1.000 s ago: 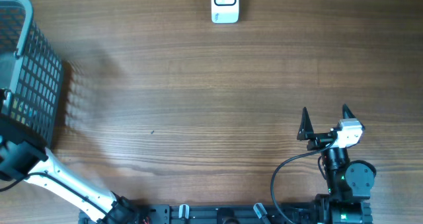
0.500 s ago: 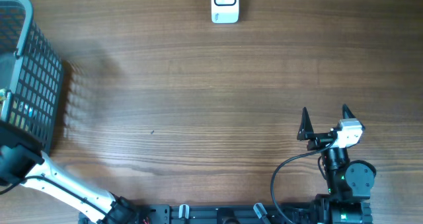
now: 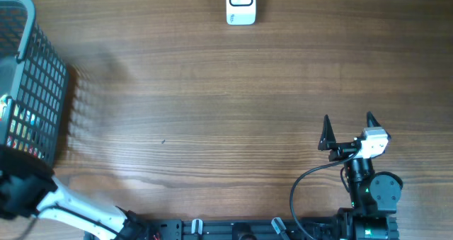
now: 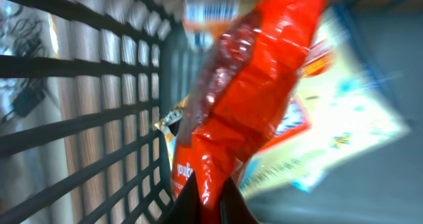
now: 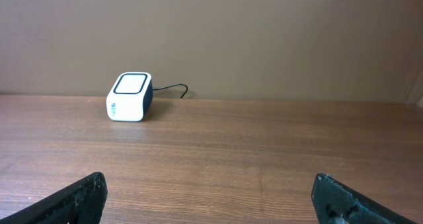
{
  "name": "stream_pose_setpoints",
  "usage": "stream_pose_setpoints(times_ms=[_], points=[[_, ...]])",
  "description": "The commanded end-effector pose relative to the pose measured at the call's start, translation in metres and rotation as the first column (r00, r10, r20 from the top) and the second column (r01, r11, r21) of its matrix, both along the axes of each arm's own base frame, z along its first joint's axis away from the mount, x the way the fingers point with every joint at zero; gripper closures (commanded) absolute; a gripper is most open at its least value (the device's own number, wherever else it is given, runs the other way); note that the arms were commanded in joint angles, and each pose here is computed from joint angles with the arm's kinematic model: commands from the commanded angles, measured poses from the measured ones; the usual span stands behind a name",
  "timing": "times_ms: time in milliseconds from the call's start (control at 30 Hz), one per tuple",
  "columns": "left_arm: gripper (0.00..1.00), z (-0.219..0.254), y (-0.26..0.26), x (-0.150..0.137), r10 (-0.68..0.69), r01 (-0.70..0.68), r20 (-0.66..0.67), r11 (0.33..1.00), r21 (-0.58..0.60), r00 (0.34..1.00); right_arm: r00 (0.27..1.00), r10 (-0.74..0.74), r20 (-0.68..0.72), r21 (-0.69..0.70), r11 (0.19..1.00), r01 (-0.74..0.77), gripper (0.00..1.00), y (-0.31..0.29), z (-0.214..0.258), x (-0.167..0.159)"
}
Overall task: Scan the item barcode
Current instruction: 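Carry the red snack bag out and drop it on the table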
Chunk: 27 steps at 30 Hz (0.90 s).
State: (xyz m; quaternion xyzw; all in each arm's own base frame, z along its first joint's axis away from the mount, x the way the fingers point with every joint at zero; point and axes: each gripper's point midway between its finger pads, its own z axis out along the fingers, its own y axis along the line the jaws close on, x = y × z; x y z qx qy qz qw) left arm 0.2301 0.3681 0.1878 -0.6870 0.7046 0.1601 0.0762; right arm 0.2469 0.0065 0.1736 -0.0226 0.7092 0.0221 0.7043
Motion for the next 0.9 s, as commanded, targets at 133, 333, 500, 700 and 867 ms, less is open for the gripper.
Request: stream_pose_setpoints(times_ms=[133,333,500,700,867], points=[[0.96,0.177,-0.045,0.014,-0.102,-0.053,0.521,0.96,0.274,0.848,1.0,-0.024,0.007,0.008,1.0,0.024,0.0,-0.005,0.002,0.0],[0.96,0.231,-0.113,0.054,-0.303,0.162,0.741,0.952,0.258,0.6,1.0,-0.024,0.007,0.008,1.0,0.024,0.0,-0.005,0.002,0.0],[0.96,0.224,-0.205,0.092,-0.397,0.439,0.766,0.883,0.167,0.506,1.0,-0.024,0.007,0.008,1.0,0.024,0.01,-0.005,0.002,0.0],[0.96,0.184,-0.312,0.131,-0.622,0.711,0.621,0.688,0.144,0.477,1.0,-0.024,0.007,0.008,1.0,0.024,0.0,-0.005,0.002,0.0],[0.96,0.122,-0.362,0.146,-0.759,0.81,0.39,0.584,0.055,0.521,1.0,-0.024,0.007,0.007,1.0,0.024,0.0,-0.005,0.002,0.0]])
